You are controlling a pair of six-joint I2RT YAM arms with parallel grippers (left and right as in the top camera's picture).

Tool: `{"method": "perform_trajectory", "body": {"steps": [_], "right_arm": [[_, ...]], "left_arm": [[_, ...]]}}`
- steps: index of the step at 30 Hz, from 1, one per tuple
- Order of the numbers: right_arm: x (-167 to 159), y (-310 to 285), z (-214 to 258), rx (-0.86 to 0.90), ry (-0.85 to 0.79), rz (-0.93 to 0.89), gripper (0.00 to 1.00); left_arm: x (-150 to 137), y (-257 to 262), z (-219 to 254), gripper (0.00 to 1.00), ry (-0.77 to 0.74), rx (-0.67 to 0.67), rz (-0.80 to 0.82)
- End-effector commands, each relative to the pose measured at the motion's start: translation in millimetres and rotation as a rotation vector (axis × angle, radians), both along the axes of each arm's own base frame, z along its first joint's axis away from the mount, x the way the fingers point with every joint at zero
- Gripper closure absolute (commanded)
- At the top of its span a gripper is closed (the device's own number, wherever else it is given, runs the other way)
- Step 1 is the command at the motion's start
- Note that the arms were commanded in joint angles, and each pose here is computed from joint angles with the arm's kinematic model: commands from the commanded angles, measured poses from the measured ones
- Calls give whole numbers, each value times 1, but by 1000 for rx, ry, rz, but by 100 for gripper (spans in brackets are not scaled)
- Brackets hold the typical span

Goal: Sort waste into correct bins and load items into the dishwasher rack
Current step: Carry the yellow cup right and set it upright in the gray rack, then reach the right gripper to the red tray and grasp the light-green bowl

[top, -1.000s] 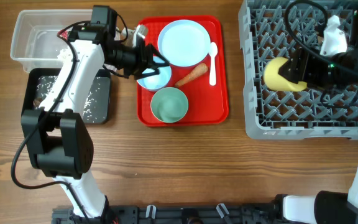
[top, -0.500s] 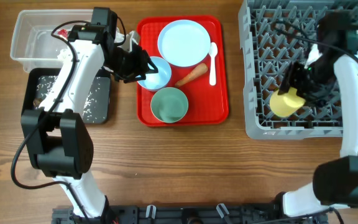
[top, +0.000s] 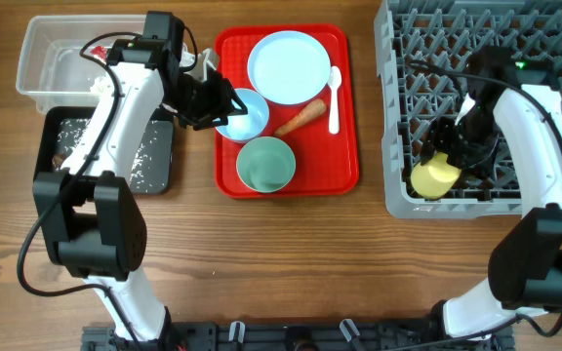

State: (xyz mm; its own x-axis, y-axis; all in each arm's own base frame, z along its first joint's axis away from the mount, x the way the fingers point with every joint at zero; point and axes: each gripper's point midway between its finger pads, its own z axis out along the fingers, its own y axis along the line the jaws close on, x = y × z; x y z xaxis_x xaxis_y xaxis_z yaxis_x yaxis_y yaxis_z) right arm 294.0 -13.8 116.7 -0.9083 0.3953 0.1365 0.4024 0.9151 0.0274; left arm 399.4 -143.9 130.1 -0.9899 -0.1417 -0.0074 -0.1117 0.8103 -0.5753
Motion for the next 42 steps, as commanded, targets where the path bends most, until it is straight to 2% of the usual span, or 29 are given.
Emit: {"method": "perform_trajectory", "body": {"steps": [1,4,8,12,16,20,23,29,33,39,41,42], "right_arm": [[6,-2,-4,-20,-11,-5,14],[8,0,-4,-5,-21,-6,5],[14,8,4,44,-51,15,0],[32,15,37,83,-149,49,0],[51,24,97,89,-305,103,1],[64,65,155,168,-490,214,4],[65,100,167,202,-533,288,7],[48,171,138,249,-437,431,10],[43,200,109,230,-377,442,13],[42,230,65,243,-332,426,28],[43,237,39,242,-309,408,31],[40,244,12,243,-277,405,31]], "left_arm": [[-1,1,12,50,-41,10,-8],[-1,1,12,50,-41,10,-8],[-1,1,12,50,-41,10,-8],[0,1,13,49,-48,9,-8],[2,1,16,49,-74,12,-32],[6,1,26,47,-110,9,-35],[8,1,42,47,-154,5,-36],[12,25,80,46,-250,42,44],[10,48,92,45,-272,91,111],[8,84,85,47,-236,213,214],[10,96,83,45,-222,246,269],[12,103,83,43,-219,254,297]]}}
